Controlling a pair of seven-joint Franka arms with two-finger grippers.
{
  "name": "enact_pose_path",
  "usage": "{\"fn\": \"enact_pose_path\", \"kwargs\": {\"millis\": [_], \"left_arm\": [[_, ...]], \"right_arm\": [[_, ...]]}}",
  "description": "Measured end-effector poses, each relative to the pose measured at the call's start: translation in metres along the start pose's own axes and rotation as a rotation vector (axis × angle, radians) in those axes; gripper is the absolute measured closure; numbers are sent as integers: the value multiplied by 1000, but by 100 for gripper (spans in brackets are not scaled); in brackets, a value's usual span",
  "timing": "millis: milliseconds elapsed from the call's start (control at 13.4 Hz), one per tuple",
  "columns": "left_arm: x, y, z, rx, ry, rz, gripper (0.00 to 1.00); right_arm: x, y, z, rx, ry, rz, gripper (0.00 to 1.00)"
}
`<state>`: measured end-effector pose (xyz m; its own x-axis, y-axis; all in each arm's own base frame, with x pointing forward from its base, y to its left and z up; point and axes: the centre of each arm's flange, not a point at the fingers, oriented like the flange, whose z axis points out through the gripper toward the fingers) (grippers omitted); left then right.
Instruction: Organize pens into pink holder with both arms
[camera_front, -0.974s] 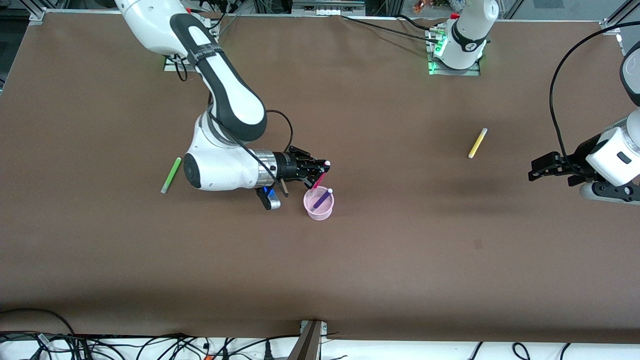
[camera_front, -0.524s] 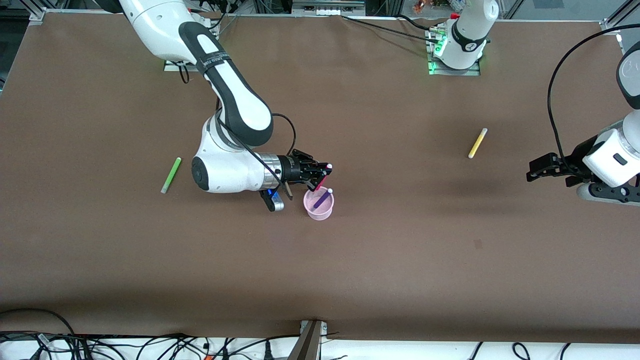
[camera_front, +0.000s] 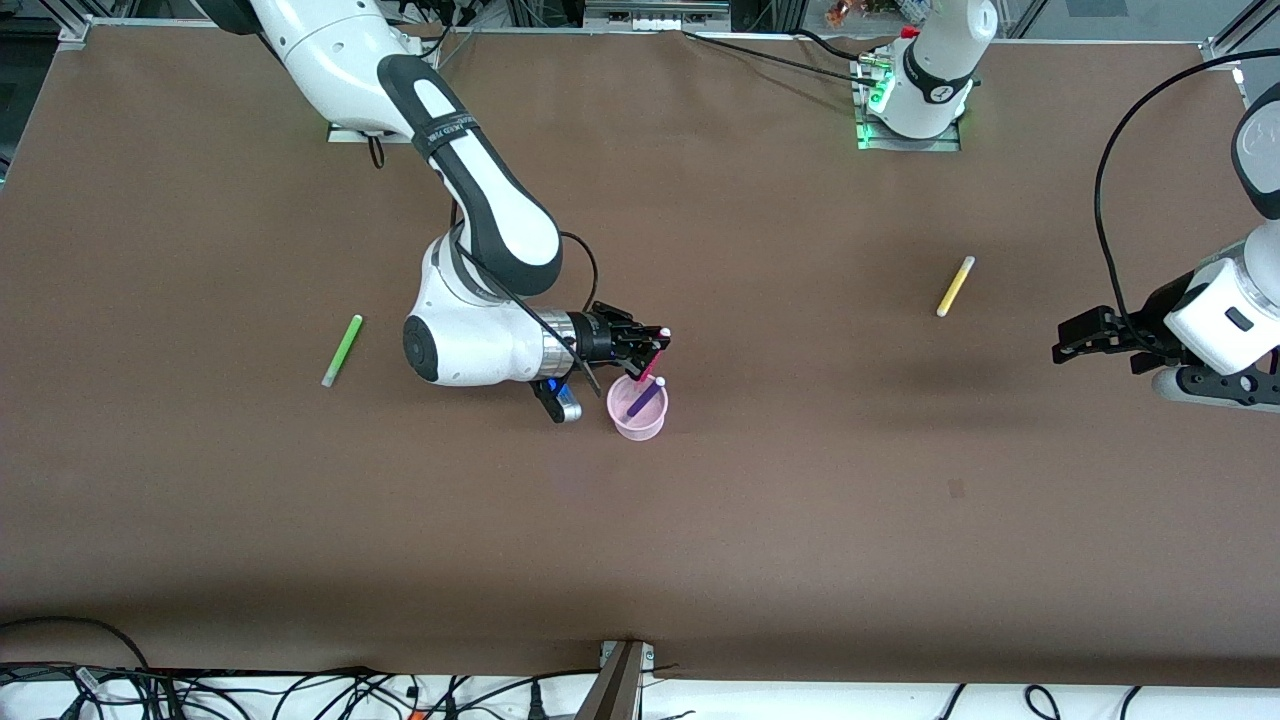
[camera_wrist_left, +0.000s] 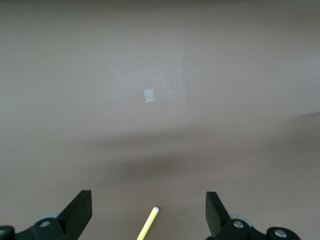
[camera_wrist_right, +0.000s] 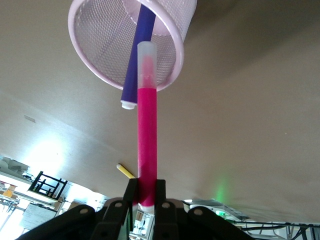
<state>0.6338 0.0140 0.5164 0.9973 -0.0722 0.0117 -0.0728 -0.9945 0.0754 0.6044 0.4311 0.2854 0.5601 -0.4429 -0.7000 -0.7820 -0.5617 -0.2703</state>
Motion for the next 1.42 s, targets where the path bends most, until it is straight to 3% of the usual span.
{"fn": "enact_pose_path", "kwargs": {"millis": [449, 599, 674, 749, 1048, 1198, 1423], "left_arm": [[1, 0, 1, 1, 6, 0, 0], [1, 0, 2, 1, 8, 0, 0], [1, 0, 1, 1, 10, 0, 0], [1, 0, 1, 1, 11, 0, 0], [1, 2, 1, 0, 11, 4, 0], [2, 6, 2, -1, 11, 10, 0], [2, 7, 1, -2, 11, 12, 0]], "right_arm": [[13, 1, -1, 4, 12, -94, 82], [18, 2, -4, 7, 15, -119, 66], [21, 2, -6, 10, 17, -126, 66], [24, 2, -9, 14, 19, -128, 59], [18, -9, -27, 22, 14, -157, 22], [17, -13, -43, -16, 61, -210, 0], [18, -15, -97, -70, 153, -387, 0]]}}
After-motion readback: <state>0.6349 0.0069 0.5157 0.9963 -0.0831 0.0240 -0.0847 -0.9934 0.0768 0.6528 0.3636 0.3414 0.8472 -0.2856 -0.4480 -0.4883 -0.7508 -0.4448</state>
